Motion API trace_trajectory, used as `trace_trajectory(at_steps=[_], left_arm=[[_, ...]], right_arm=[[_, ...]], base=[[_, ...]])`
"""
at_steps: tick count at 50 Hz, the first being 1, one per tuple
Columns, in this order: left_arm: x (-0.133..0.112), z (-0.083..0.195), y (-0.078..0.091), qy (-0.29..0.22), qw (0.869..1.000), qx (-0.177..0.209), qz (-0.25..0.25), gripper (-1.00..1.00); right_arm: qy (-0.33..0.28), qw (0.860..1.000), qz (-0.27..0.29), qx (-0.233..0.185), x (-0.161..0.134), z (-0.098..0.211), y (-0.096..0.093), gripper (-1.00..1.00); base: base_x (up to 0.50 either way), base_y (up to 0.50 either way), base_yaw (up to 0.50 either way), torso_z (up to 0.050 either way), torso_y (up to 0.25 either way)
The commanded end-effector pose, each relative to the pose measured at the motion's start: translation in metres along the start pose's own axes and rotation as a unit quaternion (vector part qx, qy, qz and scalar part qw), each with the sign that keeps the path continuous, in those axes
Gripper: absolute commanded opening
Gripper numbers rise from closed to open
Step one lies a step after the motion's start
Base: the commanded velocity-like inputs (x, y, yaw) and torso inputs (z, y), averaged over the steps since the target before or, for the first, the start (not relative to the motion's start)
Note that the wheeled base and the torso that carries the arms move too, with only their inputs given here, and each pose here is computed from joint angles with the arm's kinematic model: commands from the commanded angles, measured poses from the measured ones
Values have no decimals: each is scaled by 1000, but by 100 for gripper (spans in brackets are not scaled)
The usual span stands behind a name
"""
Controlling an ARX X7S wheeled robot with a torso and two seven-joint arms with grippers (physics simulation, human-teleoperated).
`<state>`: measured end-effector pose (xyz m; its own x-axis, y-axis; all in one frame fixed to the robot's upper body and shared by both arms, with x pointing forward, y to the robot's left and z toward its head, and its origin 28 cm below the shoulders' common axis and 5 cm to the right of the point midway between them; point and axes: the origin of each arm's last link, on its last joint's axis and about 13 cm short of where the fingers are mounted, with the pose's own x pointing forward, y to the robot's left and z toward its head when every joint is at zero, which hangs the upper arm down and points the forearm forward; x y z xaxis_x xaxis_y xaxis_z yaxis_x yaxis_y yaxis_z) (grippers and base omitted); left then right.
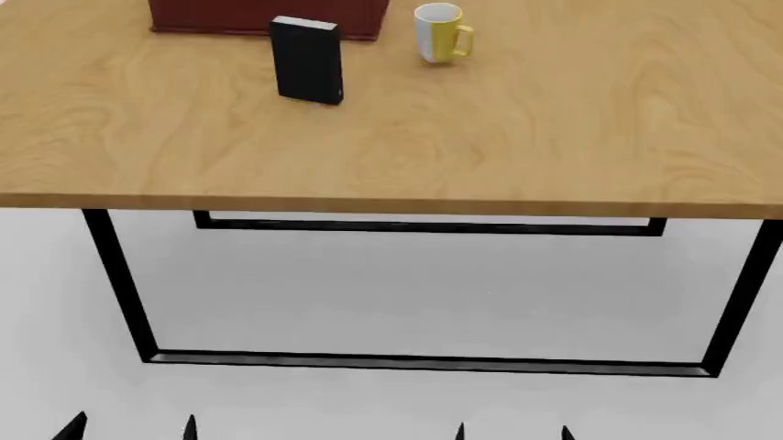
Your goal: Pick up the book and place it in the front compartment of the caddy.
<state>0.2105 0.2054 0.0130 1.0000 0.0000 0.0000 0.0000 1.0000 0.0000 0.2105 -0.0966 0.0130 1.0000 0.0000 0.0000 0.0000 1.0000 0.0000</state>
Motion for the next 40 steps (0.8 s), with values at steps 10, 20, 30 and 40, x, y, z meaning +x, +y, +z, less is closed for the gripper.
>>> trace_trajectory(at_steps=[10, 20, 30, 40], left_arm=[[0, 0, -1, 1, 1000, 1, -10, 100], [-2, 8, -3, -8, 1000, -6, -16, 100], [-2, 52, 0, -53, 998, -21, -21, 100], [4, 113, 11, -109, 994, -8, -2, 100]], right_arm=[[2, 1000, 2, -2, -2, 0, 0, 100], [-6, 1000, -3, -1, -4, 10, -2, 100], [-61, 998, 0, -17, 1, 66, -6, 100], [-104, 993, -22, -43, -13, 120, -18, 100]], base=[[0, 0, 0, 0, 0], [0, 0, 0, 0, 0], [0, 0, 0, 0, 0], [0, 0, 0, 0, 0]])
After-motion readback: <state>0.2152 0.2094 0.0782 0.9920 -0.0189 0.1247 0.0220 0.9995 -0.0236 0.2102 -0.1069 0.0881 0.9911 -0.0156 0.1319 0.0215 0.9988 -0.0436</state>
